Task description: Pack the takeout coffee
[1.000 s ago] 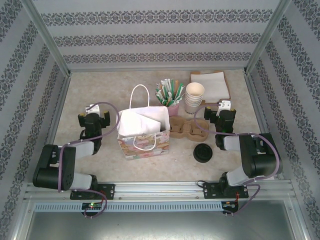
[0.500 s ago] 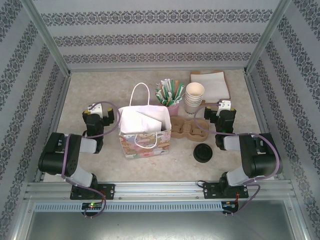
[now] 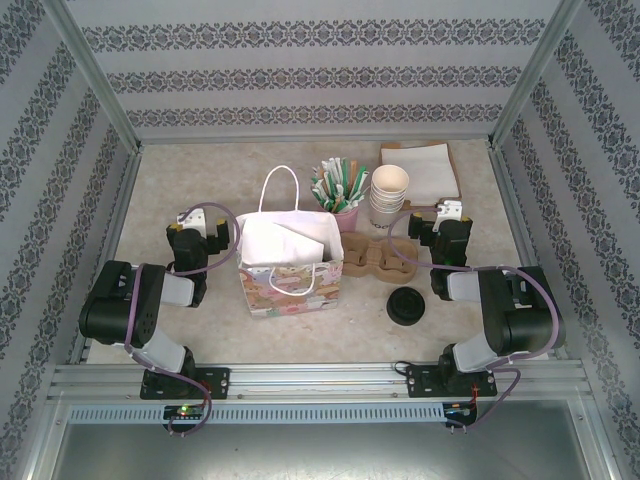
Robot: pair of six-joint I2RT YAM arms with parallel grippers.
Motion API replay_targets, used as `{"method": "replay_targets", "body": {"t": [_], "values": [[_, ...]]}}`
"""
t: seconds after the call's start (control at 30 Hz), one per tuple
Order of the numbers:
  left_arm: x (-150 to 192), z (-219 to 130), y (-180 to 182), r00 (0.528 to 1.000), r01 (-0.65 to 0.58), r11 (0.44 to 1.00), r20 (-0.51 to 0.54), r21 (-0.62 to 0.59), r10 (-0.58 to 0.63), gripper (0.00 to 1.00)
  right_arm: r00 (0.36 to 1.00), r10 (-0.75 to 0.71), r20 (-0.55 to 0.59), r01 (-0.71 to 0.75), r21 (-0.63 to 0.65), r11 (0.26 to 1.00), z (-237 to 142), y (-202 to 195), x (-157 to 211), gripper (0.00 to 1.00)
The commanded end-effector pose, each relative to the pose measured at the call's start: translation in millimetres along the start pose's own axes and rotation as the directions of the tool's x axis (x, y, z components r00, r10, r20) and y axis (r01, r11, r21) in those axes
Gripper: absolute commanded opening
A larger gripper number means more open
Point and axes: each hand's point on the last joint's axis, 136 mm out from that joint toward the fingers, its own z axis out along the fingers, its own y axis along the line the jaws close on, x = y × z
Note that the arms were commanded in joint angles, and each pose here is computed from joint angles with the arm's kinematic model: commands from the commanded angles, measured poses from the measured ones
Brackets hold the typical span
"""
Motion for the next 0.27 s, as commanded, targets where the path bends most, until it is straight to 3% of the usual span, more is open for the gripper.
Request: {"method": "replay_targets", "body": {"t": [0.0, 0.23], "values": [[-2.3, 3.2, 0.0, 1.0, 0.003, 1.0, 0.004, 0.007, -0.003, 1.0, 1.0, 0.001, 0.022, -0.001, -0.01, 1.0, -0.9, 0.3, -3.6, 0.98], [-2.1, 3.6, 0.0, 1.0, 0.002, 1.0, 0.002, 0.007, -0.002, 1.0, 1.0, 0.002, 0.024, -0.002, -0.009, 1.0, -1.5, -0.3, -3.7, 0.98]]}}
